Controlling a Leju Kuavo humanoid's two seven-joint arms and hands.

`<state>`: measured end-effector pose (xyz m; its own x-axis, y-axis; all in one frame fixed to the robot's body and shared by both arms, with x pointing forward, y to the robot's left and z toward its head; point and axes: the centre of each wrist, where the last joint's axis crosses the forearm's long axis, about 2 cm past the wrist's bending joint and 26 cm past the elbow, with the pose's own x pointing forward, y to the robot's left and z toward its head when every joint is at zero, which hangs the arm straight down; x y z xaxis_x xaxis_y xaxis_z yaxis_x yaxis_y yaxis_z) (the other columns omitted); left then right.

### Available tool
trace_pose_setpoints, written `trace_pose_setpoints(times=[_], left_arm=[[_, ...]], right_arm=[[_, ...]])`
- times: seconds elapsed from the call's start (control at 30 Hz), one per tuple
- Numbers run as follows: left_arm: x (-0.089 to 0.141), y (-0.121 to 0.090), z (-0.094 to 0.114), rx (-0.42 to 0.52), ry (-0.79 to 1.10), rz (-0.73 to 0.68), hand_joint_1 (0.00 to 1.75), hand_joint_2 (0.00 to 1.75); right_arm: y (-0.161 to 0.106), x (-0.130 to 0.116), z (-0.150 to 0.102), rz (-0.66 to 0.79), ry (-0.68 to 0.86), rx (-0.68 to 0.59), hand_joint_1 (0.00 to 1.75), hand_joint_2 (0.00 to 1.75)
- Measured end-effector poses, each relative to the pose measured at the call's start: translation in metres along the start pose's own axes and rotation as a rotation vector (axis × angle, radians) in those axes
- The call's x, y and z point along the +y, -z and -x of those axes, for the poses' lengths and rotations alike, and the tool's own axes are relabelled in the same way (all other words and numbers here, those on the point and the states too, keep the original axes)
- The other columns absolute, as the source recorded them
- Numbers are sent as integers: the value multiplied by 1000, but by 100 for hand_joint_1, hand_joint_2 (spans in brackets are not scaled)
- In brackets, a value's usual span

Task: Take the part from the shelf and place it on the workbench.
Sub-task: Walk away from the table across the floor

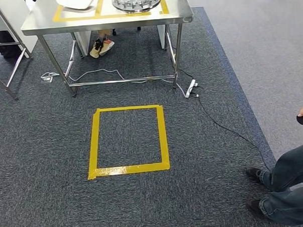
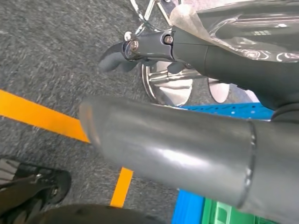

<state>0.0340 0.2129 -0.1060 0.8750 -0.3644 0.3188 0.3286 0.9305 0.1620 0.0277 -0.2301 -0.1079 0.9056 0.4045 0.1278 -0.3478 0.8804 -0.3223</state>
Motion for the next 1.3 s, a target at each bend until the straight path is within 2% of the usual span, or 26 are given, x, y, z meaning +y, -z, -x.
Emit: trace_pose_setpoints(times=[1.3], left_arm=[[3, 0, 3, 14, 3, -7, 0, 0]], right_arm=[[1, -2, 1, -11, 12, 1, 0, 0]])
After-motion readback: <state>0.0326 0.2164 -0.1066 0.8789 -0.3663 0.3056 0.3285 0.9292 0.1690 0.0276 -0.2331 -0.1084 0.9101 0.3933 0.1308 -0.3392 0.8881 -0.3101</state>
